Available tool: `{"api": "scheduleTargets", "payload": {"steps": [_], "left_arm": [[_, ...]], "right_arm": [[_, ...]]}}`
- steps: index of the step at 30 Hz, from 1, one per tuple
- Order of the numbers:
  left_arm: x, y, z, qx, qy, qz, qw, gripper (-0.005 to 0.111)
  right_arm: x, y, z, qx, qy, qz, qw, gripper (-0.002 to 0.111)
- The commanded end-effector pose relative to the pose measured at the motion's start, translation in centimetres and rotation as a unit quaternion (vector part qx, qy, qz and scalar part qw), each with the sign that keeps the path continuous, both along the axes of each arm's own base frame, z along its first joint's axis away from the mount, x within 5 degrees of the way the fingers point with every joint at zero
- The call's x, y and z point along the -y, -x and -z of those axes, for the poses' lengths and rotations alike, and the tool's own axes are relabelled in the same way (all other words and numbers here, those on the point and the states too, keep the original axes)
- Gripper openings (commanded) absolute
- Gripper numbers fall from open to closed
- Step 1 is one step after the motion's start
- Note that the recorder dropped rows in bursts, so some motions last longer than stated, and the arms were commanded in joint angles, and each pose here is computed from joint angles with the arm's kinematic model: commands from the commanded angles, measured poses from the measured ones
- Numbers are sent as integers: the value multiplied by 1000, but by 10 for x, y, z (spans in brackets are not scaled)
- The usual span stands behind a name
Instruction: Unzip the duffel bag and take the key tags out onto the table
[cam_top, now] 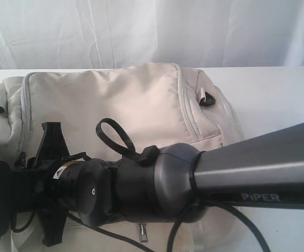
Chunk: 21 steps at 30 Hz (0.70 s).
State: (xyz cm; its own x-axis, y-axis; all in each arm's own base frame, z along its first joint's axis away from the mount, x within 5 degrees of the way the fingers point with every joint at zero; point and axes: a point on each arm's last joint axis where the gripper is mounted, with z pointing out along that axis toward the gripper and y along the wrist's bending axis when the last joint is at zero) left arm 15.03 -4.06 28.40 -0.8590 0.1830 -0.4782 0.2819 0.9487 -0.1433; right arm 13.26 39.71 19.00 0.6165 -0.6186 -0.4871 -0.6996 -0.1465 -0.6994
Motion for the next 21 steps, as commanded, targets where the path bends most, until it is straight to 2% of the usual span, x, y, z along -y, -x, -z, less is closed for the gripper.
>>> {"api": "scheduleTargets", "payload": {"steps": [1, 8, 13, 21], "left_arm": [[1, 1, -2, 4, 9, -4, 1000, 0], [1, 1, -2, 5, 9, -4, 1000, 0], [1, 1, -2, 5, 9, -4, 1000, 0], [-3, 1, -1, 8, -13, -1, 1000, 0]], "right_arm": [[-3, 0, -3, 22, -10, 2, 1000, 21], [-3, 1, -3, 22, -8, -1, 1000, 15], [-3, 1, -3, 22, -8, -1, 1000, 0], [0, 2, -22, 24, -32, 3, 999, 0]]}}
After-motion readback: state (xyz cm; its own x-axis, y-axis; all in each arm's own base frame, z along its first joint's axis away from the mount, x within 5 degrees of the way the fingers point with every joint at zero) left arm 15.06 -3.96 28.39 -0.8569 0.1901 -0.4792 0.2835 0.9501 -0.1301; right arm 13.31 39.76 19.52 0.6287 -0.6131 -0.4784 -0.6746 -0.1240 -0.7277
